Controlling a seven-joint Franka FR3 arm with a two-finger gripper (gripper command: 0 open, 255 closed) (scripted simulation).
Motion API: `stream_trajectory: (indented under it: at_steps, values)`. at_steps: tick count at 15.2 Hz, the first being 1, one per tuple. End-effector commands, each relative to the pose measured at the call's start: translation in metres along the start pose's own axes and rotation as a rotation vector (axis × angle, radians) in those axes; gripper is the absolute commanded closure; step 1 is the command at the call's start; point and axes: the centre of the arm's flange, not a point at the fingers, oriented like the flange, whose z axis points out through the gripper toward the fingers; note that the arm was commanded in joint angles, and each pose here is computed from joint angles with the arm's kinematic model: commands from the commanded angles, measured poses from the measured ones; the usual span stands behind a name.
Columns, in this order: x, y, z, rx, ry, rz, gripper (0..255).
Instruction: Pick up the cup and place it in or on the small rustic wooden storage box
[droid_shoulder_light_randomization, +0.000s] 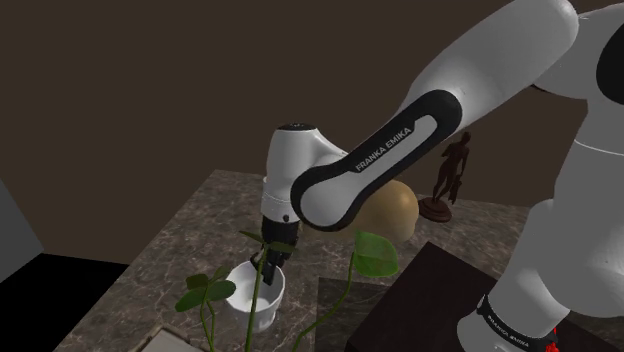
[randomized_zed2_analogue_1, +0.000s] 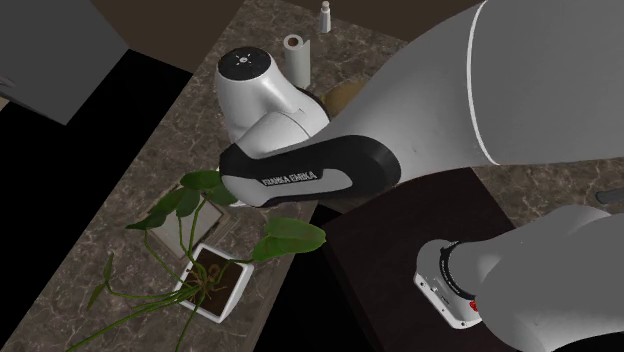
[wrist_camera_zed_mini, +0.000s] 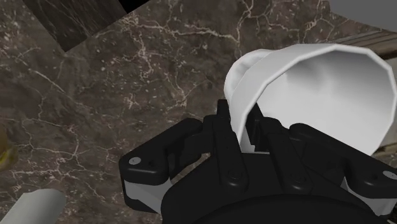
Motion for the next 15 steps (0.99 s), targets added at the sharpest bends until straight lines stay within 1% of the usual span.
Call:
stream_trajectory:
  at_steps: [1, 7, 15]
  values:
    - [0.000, -0.002, -0.011, 0.000, 0.000, 0.000, 255]
    - [0.000, -0.007, -0.039, 0.000, 0.000, 0.000, 255]
    - [0.032, -0.107, -0.037, 0.000, 0.000, 0.000, 255]
